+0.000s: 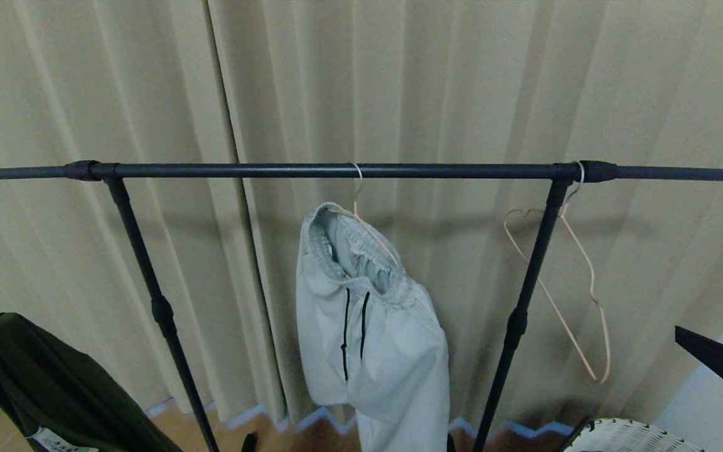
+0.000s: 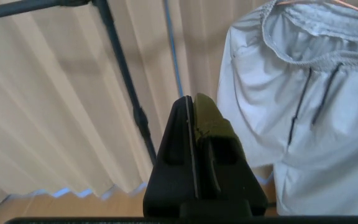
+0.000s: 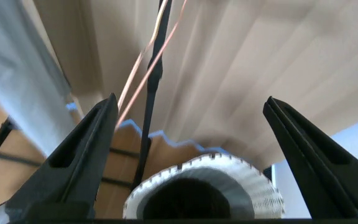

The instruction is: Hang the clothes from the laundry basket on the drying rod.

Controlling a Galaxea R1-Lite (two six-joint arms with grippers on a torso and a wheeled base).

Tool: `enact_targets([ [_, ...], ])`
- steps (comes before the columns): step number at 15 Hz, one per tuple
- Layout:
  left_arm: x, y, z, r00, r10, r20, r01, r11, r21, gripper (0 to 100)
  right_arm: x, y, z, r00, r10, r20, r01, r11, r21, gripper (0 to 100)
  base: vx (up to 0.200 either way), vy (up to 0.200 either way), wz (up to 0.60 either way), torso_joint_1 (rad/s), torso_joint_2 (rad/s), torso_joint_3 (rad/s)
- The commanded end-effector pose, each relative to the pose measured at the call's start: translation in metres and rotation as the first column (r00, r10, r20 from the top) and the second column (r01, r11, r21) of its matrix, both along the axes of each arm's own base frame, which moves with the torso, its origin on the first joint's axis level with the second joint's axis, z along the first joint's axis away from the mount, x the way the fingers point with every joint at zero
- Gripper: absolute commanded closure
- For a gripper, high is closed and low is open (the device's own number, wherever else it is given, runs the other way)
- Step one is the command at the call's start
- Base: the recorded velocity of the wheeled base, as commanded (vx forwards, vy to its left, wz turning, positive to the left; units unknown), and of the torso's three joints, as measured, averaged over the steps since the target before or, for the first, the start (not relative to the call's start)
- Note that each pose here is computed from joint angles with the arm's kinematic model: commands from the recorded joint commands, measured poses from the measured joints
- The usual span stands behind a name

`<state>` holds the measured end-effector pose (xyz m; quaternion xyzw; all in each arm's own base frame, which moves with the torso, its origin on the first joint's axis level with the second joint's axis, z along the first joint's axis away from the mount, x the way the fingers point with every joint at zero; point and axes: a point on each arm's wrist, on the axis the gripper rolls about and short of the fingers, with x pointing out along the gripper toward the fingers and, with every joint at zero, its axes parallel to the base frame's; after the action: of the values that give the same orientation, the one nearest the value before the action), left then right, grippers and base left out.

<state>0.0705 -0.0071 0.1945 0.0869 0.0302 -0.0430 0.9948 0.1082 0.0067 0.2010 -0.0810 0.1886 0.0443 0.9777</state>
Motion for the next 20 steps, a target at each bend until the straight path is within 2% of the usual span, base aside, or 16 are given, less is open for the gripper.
enact_targets([
  [1, 0.000, 0.000, -0.002, 1.000, -0.002, -0.006, 0.002, 1.000, 0.001, 100, 0.000, 0.000, -0.001, 1.000, 0.001, -0.004, -0.001, 1.000, -0.001, 0, 0.000, 0.000, 0.00, 0.000, 0.00, 0.000],
  [14, -0.001, 0.000, 0.000, 1.000, -0.001, 0.002, 0.001, 1.000, -0.003, 100, -0.001, 0.001, -0.005, 1.000, 0.021, -0.016, -0.021, 1.000, -0.007, 0, 0.000, 0.000, 0.00, 0.000, 0.00, 0.000],
  [17, -0.001, 0.000, 0.001, 1.000, -0.001, 0.006, 0.001, 1.000, -0.003, 100, 0.009, 0.001, -0.003, 0.999, 0.016, -0.036, -0.017, 1.000, -0.013, 0, 0.000, 0.000, 0.00, 0.000, 0.00, 0.000],
  [18, 0.000, 0.000, 0.001, 1.000, -0.002, 0.001, 0.002, 1.000, -0.003, 100, 0.020, 0.002, 0.002, 0.999, 0.014, -0.045, -0.015, 1.000, -0.013, 0, 0.000, 0.000, 0.00, 0.000, 0.00, 0.000],
  [20, 0.000, 0.000, 0.001, 1.000, -0.001, 0.002, 0.001, 1.000, -0.003, 100, 0.038, 0.005, -0.004, 0.994, 0.025, -0.108, -0.026, 1.000, -0.008, 0, 0.000, 0.000, 0.00, 0.000, 0.00, 0.000],
])
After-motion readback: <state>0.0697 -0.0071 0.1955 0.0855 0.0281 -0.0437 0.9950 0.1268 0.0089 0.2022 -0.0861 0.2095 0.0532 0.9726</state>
